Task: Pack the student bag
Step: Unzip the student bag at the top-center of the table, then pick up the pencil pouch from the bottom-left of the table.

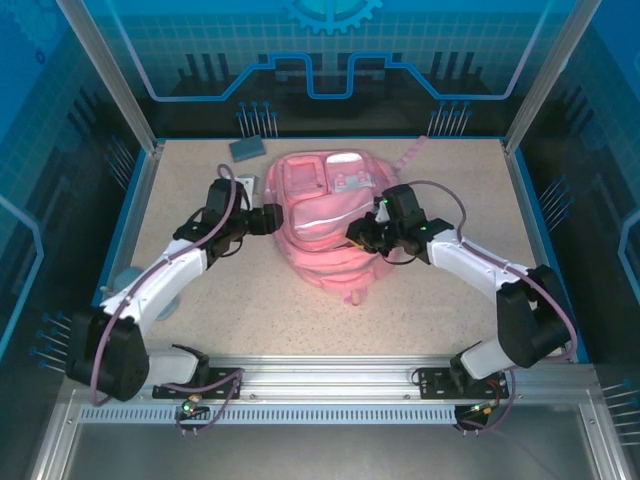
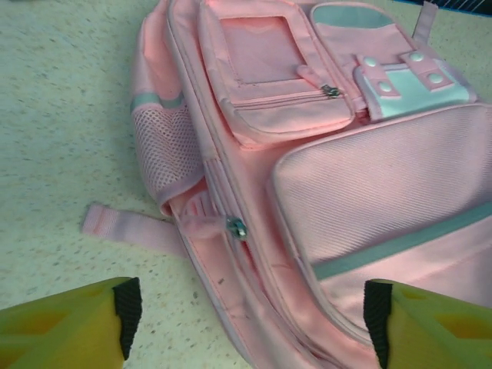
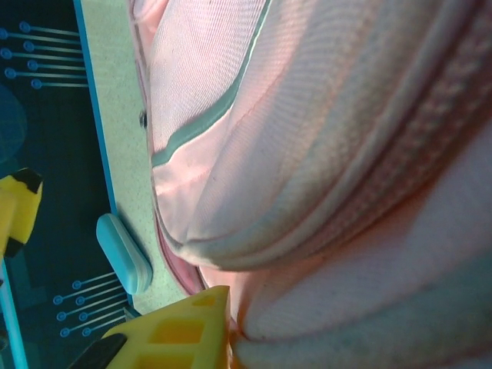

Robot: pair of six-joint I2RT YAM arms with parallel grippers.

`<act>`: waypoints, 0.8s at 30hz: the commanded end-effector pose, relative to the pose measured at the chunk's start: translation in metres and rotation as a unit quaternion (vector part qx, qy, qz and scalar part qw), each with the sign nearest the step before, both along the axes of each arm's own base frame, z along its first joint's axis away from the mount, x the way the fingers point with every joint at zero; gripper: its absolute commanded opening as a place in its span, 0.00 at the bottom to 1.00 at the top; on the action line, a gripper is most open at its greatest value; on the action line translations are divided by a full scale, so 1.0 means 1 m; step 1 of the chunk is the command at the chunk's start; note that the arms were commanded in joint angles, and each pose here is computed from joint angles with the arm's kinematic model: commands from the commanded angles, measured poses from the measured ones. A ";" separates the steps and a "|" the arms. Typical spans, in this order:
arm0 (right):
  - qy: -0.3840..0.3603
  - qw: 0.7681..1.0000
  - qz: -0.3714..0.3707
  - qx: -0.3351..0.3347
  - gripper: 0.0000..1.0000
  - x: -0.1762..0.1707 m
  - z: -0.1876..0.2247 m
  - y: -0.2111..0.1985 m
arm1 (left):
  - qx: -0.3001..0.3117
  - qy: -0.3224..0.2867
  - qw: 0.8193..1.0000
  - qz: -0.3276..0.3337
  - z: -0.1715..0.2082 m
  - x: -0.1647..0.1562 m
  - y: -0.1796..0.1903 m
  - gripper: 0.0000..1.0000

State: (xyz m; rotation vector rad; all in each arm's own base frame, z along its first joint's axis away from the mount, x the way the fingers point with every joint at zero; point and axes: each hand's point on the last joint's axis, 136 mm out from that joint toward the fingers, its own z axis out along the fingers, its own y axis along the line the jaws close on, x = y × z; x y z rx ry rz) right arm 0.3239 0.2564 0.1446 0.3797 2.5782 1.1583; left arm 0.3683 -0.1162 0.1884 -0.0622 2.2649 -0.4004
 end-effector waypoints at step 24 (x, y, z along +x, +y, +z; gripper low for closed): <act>-0.143 0.951 -0.059 -0.267 0.94 -0.005 0.062 -0.098 | 0.060 0.104 0.869 0.480 -0.038 -0.133 0.211 0.99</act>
